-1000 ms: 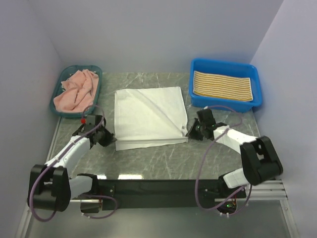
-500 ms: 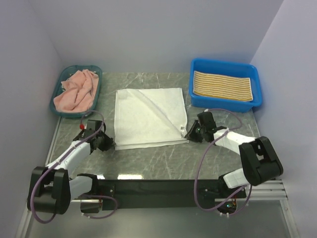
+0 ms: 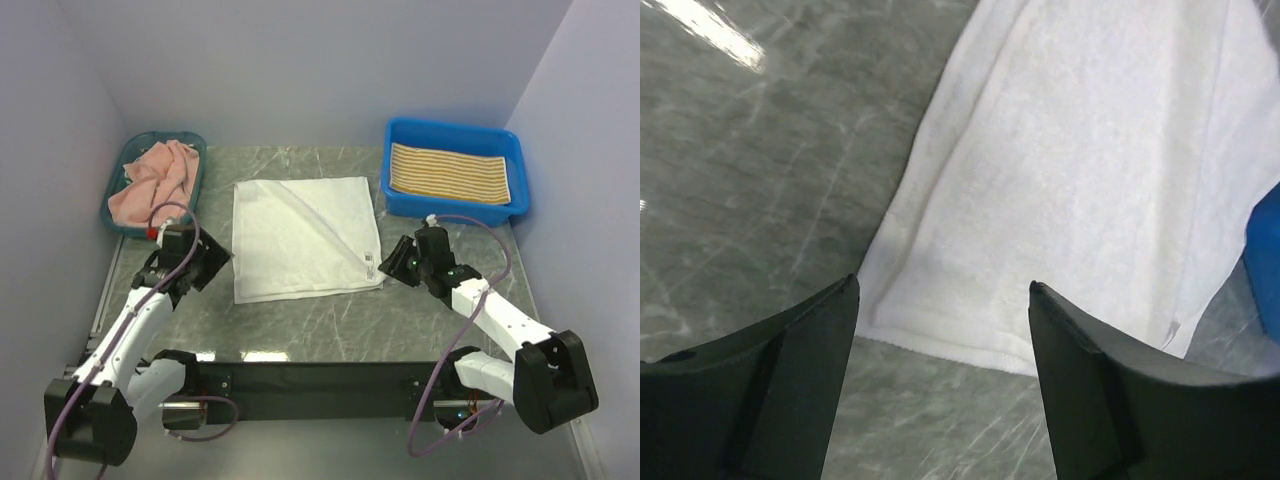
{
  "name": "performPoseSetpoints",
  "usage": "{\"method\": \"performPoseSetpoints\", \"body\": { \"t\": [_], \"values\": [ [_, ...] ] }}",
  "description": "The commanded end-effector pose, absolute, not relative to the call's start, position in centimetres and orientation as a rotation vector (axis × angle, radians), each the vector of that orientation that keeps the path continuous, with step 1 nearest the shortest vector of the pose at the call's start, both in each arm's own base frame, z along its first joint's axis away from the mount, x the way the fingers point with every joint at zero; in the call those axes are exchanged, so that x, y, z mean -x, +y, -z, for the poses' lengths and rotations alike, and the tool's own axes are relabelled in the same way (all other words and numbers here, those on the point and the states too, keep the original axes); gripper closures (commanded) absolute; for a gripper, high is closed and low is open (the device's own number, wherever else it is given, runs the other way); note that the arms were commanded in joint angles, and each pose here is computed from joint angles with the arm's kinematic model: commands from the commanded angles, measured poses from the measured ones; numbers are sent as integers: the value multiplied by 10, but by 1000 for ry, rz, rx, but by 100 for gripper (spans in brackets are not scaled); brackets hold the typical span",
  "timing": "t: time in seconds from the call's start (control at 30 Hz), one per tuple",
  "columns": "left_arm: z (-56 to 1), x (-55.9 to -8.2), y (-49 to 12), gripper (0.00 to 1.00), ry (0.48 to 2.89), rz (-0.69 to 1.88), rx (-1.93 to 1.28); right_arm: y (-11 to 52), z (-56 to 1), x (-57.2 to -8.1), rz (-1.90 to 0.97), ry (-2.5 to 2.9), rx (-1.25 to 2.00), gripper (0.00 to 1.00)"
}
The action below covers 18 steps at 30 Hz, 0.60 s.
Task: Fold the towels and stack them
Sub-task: Fold the towel
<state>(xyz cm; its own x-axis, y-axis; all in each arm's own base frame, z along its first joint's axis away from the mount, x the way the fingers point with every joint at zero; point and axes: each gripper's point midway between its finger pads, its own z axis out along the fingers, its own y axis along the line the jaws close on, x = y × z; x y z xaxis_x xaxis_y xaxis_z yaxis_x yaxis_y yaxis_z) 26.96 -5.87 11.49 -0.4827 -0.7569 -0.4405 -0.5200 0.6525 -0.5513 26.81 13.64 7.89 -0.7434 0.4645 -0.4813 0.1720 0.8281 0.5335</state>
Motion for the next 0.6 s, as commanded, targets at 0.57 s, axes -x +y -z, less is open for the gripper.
{"method": "performPoseSetpoints", "body": {
  "t": [0.57],
  "values": [
    [-45, -280, -100, 55, 2445, 242, 820, 140, -29, -254, -738, 2339, -653, 59]
  ]
}}
